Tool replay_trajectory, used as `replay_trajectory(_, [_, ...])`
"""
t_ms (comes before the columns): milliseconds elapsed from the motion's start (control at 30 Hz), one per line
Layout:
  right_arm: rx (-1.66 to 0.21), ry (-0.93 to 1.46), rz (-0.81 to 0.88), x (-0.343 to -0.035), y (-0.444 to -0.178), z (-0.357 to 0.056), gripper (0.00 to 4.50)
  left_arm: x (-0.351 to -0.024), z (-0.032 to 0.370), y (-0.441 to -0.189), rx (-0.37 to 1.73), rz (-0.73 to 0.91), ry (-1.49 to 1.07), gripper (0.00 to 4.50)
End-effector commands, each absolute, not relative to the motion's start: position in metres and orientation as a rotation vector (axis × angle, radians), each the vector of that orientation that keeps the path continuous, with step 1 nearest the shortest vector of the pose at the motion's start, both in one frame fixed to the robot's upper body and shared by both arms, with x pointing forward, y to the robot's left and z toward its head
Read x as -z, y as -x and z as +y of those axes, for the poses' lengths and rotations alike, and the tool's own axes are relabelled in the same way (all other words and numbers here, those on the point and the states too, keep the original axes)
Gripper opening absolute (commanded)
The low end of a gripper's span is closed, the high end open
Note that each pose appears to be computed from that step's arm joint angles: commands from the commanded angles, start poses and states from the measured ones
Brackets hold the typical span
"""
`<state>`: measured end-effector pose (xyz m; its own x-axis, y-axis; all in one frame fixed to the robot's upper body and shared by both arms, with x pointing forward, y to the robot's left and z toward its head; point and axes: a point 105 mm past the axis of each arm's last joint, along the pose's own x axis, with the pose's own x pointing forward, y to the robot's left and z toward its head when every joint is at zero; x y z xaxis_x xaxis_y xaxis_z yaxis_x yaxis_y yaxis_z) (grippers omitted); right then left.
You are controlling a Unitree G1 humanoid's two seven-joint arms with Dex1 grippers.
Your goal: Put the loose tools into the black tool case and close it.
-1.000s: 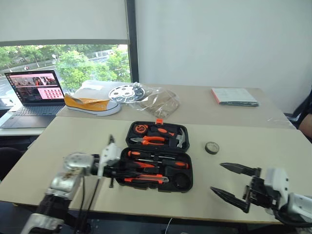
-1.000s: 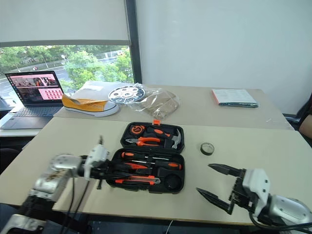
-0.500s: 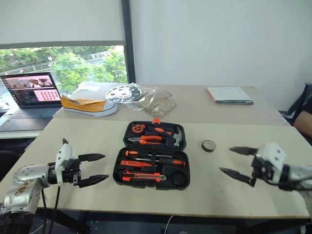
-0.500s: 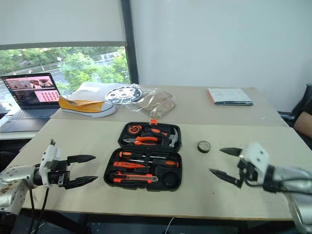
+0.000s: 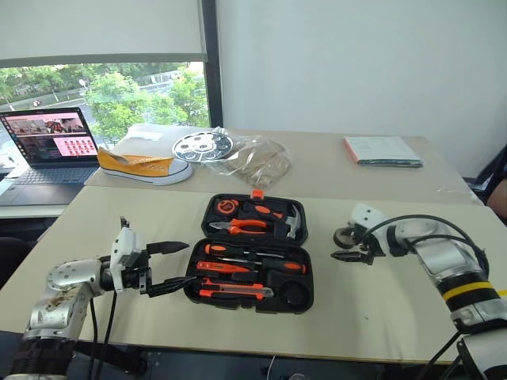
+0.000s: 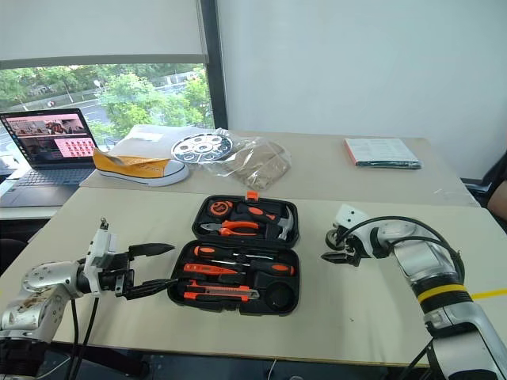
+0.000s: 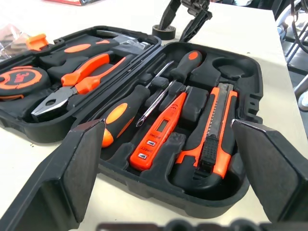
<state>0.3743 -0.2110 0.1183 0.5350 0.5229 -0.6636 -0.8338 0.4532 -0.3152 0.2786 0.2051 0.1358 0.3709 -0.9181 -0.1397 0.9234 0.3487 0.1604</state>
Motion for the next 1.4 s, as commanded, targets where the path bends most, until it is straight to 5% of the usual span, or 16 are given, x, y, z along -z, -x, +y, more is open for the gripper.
replay_trajectory(33, [-0.874,0.707,0.515,-0.128,-0.379,-0.215,2.1,-0.144,0.205,-0.276,1.198,0.005,-0.262,4.5])
replay_trajectory(233, [-0.969,0.698,0.43,-0.15,-0.373,-0.205,0.05,-0.145,0.201,-0.275,1.221,-0.009,-0.274,4.5])
replay_trajectory(400, [-1.469,0.553,0.261,-0.18,-0.306,-0.146,0.05,-0.142,0.197,-0.272,1.248,-0.003,-0.279,4.5])
replay_trajectory(600, [-1.567,0.514,0.354,-0.166,-0.265,-0.105,0.05,-0.136,0.194,-0.267,1.267,0.018,-0.275,4.5])
replay_trajectory(800, [-1.496,0.623,0.522,-0.131,-0.262,-0.107,0.05,-0.131,0.196,-0.264,1.275,0.043,-0.274,4.5])
replay_trajectory(1167, [-1.441,0.673,0.6,-0.11,-0.277,-0.101,0.05,-0.126,0.208,-0.267,1.256,0.059,-0.286,4.5])
replay_trajectory(1200, [-1.472,0.68,0.622,-0.11,-0.273,-0.102,0.78,-0.126,0.21,-0.267,1.254,0.061,-0.287,4.5])
replay_trajectory(1400, [-1.572,0.561,0.454,-0.154,-0.269,-0.088,2.6,-0.126,0.221,-0.27,1.194,0.068,-0.28,4.5])
